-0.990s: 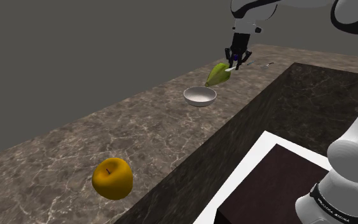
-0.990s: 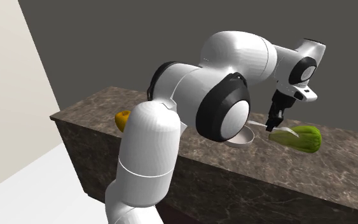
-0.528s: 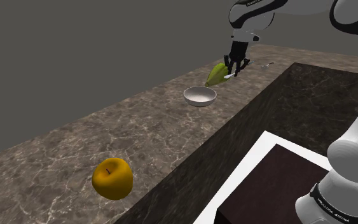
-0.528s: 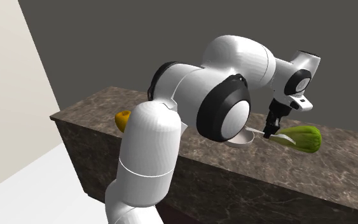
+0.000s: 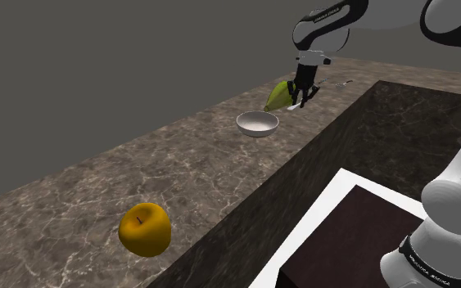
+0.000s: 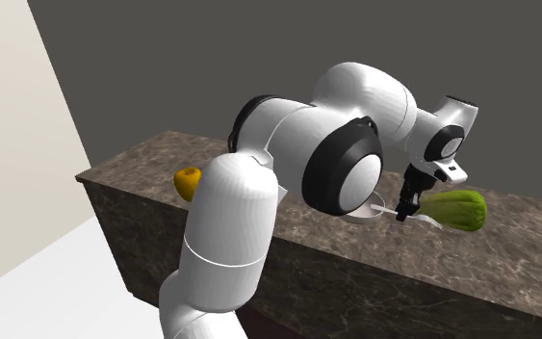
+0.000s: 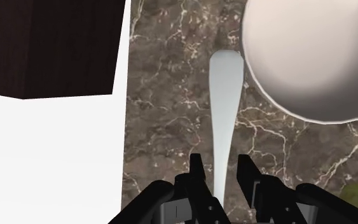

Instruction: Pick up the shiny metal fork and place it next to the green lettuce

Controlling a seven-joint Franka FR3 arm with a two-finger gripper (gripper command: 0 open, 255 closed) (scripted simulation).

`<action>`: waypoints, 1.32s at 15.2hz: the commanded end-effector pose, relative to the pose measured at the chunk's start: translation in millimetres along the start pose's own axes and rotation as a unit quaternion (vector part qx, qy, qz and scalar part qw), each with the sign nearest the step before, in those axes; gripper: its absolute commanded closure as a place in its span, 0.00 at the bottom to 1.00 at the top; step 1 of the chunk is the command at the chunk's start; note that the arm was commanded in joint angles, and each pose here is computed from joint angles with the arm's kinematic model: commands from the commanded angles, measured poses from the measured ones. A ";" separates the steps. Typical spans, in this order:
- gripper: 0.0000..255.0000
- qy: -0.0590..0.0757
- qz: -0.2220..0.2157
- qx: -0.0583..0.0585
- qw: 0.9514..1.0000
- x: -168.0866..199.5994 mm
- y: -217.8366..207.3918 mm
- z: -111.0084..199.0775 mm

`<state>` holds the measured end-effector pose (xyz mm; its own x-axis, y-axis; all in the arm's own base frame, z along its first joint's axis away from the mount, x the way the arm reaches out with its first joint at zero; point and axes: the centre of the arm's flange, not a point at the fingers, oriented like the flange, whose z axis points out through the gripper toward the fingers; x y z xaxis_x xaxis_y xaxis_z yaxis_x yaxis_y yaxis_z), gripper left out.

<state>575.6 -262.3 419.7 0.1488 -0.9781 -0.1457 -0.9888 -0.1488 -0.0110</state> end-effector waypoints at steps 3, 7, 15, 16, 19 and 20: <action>1.00 0.000 0.000 0.000 1.000 3.4 -0.6 20.8; 1.00 0.000 0.000 0.000 1.000 6.5 -0.4 41.7; 1.00 0.000 0.000 0.000 1.000 12.6 0.1 83.5; 1.00 0.000 0.000 0.000 1.000 13.4 0.1 88.7; 1.00 0.000 0.000 0.000 1.000 14.5 0.2 96.1; 1.00 0.000 0.000 0.000 1.000 14.5 0.2 96.1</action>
<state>576.6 -262.3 323.2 0.1489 -0.9781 -0.1457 -0.9888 -0.1489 -0.0111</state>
